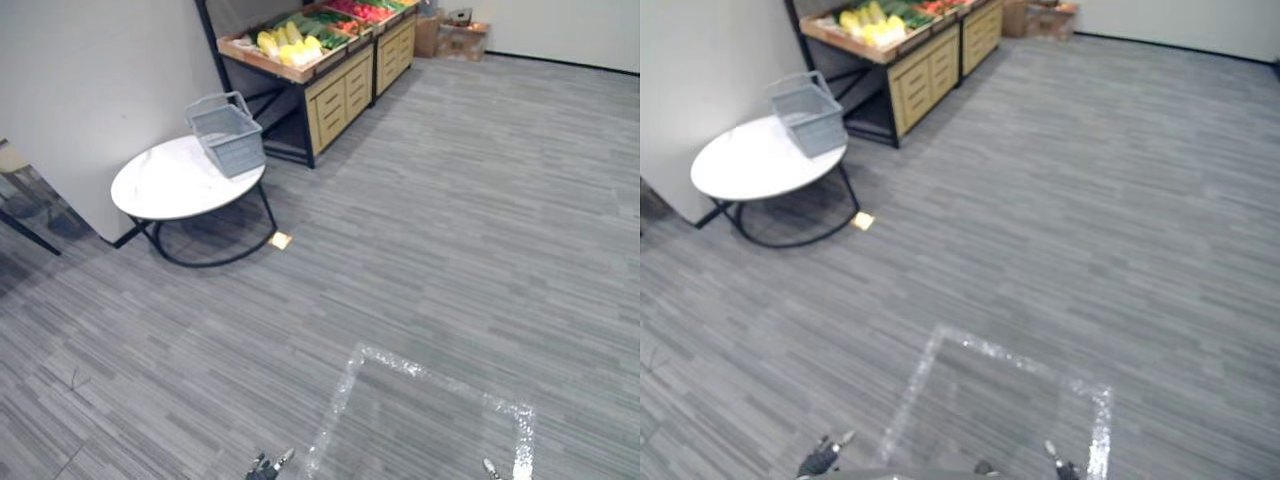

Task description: Pick vegetable in the basket

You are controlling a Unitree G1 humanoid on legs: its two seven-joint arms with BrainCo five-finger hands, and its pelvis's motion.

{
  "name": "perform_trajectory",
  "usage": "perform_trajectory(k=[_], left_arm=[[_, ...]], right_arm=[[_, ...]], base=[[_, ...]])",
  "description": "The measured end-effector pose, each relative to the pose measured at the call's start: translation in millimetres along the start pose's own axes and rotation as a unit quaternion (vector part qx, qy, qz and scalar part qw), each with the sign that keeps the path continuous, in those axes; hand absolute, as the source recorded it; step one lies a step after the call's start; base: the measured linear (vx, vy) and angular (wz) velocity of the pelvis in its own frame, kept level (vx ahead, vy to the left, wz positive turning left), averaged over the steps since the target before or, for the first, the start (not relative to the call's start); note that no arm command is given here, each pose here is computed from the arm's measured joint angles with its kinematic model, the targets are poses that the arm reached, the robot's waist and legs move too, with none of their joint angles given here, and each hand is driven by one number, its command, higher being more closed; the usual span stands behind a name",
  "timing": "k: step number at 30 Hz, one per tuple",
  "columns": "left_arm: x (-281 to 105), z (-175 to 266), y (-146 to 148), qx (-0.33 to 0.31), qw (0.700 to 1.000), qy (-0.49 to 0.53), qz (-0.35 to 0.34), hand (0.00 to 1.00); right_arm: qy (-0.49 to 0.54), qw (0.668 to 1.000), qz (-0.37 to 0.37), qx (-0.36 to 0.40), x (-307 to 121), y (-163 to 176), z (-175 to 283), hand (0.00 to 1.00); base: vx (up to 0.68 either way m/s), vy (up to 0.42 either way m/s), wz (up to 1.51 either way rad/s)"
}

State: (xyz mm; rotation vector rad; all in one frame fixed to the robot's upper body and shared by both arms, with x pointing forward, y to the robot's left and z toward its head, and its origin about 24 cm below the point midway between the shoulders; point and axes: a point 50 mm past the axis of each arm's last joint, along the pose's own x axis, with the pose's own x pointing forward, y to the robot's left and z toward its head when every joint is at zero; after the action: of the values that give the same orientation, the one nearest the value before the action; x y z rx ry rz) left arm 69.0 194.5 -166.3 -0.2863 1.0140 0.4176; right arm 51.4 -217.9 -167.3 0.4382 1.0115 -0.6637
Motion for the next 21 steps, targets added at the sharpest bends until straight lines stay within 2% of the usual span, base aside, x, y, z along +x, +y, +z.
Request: perform_trajectory(k=[4,10,18,21], left_arm=[[0,1,0,0.005,1.000,-0.001,-0.003,0.00],[1,1,0,-0.020,1.000,0.001,-0.001,0.00],[-3,-8,5,-0.126,0.991,0.003,0.040,0.00],[-3,-10,7,-0.140,0.989,0.004,0.047,0.00]], right_arm=[[-0.006,1.000,0.011,-0.015,2,6,5,0.00],[-0.006,1.000,0.008,-0.012,2,5,5,0.00],[-0.007,0.999,-0.016,0.034,0,0,2,0.00],[-0.010,0.999,-0.018,0.045,0,1,2,0.00]], base=[[0.01,-0.031,-0.24],[0.04,-0.047,-0.15],[0.01,-0.010,-0.01],[-0.02,-0.019,-0.07]])
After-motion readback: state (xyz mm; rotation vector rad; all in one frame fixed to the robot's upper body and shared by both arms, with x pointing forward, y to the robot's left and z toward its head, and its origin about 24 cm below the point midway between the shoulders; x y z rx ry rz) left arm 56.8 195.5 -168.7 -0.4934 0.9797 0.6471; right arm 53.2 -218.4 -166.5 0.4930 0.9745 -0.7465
